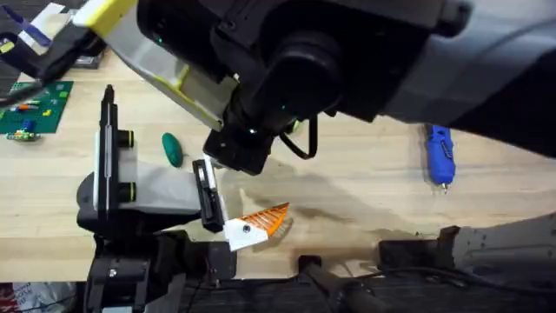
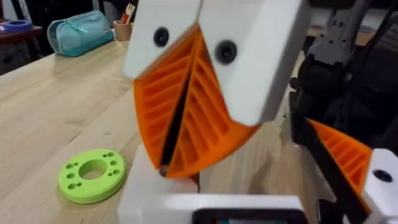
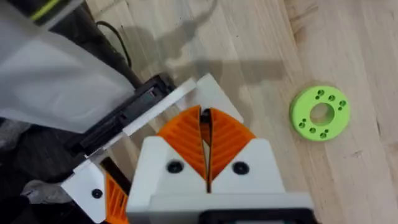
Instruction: Pick up the gripper from the table and insert it into the empty holder that is missing its gripper. Then pick up a screw, insert it into the mounting hole, and use the screwdriver to tighten it. Finally, clean up the table by picking up the vegetable and placing it into the bucket.
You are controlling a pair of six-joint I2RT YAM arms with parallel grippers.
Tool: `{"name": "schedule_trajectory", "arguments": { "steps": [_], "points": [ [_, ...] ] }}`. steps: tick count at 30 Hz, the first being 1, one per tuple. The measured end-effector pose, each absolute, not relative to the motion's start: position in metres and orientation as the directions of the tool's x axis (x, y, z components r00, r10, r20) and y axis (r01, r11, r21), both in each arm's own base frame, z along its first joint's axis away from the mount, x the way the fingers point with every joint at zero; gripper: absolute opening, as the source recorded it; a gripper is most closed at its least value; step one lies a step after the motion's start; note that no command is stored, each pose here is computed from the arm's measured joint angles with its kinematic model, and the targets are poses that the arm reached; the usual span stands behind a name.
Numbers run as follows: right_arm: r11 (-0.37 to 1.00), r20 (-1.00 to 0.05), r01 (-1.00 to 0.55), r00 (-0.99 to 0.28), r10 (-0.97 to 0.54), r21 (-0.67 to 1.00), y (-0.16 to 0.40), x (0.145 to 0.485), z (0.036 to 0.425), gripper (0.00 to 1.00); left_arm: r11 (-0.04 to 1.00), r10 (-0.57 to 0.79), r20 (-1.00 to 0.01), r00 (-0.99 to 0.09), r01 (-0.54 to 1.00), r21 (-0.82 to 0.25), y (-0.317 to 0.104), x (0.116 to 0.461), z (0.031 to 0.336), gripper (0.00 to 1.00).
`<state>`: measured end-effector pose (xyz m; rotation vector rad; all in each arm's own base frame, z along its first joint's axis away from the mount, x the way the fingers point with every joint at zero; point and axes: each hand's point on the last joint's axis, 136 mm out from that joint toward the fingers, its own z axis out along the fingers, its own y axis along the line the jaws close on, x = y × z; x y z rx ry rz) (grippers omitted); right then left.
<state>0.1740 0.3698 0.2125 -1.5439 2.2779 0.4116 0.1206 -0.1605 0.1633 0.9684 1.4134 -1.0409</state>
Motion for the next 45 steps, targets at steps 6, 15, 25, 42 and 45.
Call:
{"name": "schedule_trajectory", "arguments": {
  "steps": [6,15,25,42,45],
  "points": [
    [0.36,-0.443,-0.932,-0.34,-0.829,0.042,0.369,0.173,0.212,0.209,0.289,0.012,-0.996,-0.092,0.954,-0.085,-0.16,0.121,0.163,0.987],
    [0.363,-0.443,-0.931,-0.341,-0.829,0.036,0.368,0.175,0.212,0.672,0.289,0.012,-0.996,-0.092,0.954,-0.085,-0.16,0.121,0.163,0.987],
    [0.363,-0.478,-0.931,-0.333,-0.813,0.032,0.364,0.173,0.228,0.991,0.285,0.013,-0.996,-0.086,0.955,-0.078,-0.161,0.121,0.163,0.986],
    [0.36,-0.537,-0.932,-0.317,-0.782,0.025,0.353,0.167,0.257,0.994,0.285,0.014,-0.996,-0.084,0.956,-0.076,-0.161,0.12,0.163,0.986],
    [0.361,-0.54,-0.932,-0.316,-0.78,0.024,0.351,0.166,0.259,0.994,0.284,0.014,-0.996,-0.085,0.956,-0.077,-0.161,0.12,0.163,0.925]
  ]
}}
